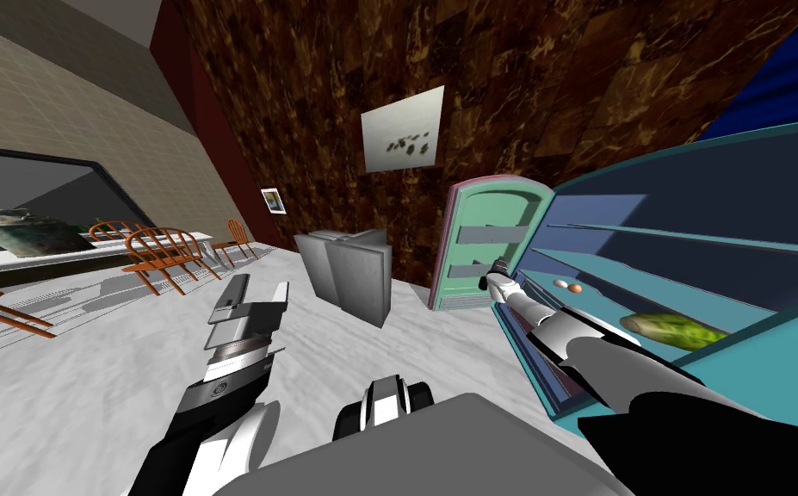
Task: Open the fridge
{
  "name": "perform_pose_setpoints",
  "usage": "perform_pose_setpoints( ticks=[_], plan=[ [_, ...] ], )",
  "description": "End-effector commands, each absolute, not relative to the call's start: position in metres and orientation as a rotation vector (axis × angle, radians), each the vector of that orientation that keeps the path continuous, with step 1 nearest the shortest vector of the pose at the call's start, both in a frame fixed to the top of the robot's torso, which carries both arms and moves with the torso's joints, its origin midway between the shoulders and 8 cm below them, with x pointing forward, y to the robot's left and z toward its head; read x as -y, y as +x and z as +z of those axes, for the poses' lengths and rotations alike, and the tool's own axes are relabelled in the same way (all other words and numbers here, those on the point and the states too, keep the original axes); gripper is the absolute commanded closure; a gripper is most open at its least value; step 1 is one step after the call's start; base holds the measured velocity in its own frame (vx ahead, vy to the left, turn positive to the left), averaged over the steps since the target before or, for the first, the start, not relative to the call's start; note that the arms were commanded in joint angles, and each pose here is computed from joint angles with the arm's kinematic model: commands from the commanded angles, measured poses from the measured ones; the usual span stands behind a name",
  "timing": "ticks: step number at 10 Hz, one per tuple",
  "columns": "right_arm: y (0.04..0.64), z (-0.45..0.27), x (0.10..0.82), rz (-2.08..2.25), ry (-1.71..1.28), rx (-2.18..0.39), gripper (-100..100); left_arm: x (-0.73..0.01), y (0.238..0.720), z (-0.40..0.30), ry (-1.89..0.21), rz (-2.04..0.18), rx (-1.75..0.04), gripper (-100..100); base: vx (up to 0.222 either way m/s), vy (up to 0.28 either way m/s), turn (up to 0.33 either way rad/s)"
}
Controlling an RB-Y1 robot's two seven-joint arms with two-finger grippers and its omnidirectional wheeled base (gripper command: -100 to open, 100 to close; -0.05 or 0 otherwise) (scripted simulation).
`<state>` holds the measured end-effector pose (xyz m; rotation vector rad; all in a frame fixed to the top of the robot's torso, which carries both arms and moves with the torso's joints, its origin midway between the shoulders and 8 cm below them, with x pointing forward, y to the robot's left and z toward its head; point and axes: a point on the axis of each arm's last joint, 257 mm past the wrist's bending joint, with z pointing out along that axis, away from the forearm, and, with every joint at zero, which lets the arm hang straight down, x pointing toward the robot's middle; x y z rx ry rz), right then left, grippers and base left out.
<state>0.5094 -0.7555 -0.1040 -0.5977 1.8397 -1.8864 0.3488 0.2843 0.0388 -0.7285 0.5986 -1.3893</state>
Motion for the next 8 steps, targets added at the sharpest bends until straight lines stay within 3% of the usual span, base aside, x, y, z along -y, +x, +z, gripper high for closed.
perform_pose_setpoints(
  ticks=[1, 2, 3, 8],
  plan=[
    [0.5100, -0.0798, 0.7704, -1.887, -0.597, -1.840, -100, -0.2843, 0.3488, 0.0388, -0.728, -1.389, -0.599, 0, -0.011, 0.051, 0.016],
    [0.5101, -0.0873, 0.7651, -1.889, -0.596, -1.840, -100, -0.2843, 0.3488, 0.0388, -0.728, -1.389, -0.599, 0, -0.006, 0.022, 0.003],
    [0.5106, -0.0868, 0.7653, -1.888, -0.599, -1.840, 0, -0.2843, 0.3488, 0.0388, -0.728, -1.389, -0.599, 0, -0.001, 0.006, 0.000],
    [0.5106, -0.0868, 0.7653, -1.888, -0.599, -1.840, 0, -0.2843, 0.3488, 0.0388, -0.728, -1.389, -0.599, 0, 0.000, 0.000, 0.000]
  ],
)
